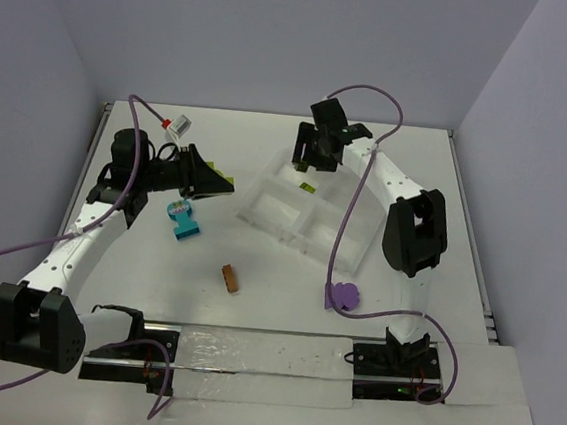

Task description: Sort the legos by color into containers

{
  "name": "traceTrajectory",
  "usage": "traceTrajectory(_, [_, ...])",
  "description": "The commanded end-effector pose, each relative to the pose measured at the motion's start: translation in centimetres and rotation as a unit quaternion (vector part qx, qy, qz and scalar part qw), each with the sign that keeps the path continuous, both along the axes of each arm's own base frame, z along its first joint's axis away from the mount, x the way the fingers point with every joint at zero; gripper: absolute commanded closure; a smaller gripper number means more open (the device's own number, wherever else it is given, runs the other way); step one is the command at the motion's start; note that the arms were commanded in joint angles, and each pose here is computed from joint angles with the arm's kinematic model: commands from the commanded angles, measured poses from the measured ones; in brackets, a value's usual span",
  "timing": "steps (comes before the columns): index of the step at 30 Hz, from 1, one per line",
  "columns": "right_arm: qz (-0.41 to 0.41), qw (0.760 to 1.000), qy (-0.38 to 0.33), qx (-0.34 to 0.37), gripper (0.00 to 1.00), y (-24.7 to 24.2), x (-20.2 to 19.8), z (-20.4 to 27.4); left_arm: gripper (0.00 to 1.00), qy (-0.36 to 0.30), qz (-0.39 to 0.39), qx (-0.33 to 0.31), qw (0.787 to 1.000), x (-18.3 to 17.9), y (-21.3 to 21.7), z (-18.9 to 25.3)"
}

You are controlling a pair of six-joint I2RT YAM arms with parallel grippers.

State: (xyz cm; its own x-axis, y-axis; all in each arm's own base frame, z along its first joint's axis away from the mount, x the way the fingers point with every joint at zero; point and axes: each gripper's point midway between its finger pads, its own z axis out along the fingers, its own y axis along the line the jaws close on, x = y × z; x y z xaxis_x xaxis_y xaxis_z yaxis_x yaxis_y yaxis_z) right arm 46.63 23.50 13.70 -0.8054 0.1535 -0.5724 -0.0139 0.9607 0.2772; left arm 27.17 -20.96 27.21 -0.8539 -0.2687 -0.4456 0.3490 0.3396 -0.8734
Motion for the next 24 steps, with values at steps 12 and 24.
traceTrajectory(12, [0.169,0.958,-0.227,0.046,0.20,1.4,-4.1,15.6,1.00,-0.040,-0.033,0.008,0.999,0.2,-1.1,2.2])
traceTrajectory(24, [0.446,0.730,-0.518,0.011,0.21,6.3,-17.9,18.5,1.00,-0.057,-0.133,-0.037,0.989,-3.0,-3.0,3.7])
